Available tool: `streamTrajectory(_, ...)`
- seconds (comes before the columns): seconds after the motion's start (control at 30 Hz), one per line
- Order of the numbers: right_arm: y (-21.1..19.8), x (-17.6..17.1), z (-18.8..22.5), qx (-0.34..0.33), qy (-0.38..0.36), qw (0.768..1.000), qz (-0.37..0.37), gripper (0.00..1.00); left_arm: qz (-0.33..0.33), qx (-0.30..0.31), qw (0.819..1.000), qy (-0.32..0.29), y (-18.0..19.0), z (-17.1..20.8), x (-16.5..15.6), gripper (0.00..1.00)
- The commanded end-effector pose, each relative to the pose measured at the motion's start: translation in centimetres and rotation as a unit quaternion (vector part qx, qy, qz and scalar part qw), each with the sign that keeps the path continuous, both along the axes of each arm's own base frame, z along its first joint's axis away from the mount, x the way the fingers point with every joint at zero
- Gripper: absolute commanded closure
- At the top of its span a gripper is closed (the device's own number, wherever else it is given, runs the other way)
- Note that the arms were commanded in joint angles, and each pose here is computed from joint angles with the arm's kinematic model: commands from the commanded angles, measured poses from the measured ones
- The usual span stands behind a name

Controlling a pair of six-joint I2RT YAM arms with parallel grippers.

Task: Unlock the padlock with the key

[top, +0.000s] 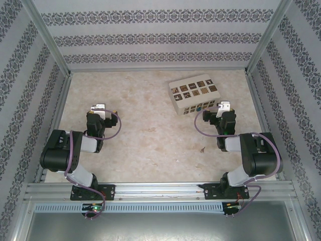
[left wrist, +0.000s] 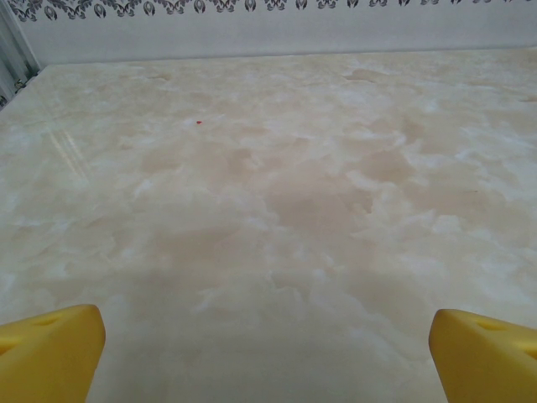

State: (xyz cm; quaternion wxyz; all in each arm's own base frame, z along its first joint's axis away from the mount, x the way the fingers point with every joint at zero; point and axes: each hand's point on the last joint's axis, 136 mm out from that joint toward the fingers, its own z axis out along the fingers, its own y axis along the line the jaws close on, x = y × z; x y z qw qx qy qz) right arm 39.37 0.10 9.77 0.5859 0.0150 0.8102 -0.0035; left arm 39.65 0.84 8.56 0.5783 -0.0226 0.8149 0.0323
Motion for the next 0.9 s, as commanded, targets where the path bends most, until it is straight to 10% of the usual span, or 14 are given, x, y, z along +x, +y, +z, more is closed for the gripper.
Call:
streamTrajectory(0.0, -0.2, 0.5, 0.9, 0.007, -0.014, 1.000, 0.001, 0.02, 0.004, 0.002, 1.000, 0.000, 0.5, 0.3, 0.4, 0.01)
streamTrajectory(0.53, -1.4, -2.0, 5.0, 0.013, 0.026, 0.999, -0.036, 0.02, 0.032, -0.046, 0.998, -0.031, 0.9, 8.0, -1.3, 0.01)
streamTrajectory(0.87, -1.5, -0.9, 8.5, 0.208, 0.098, 0.973, 0.005, 0.02, -0.005, -0.207, 0.977, 0.057, -3.4, 10.1, 1.5, 0.00)
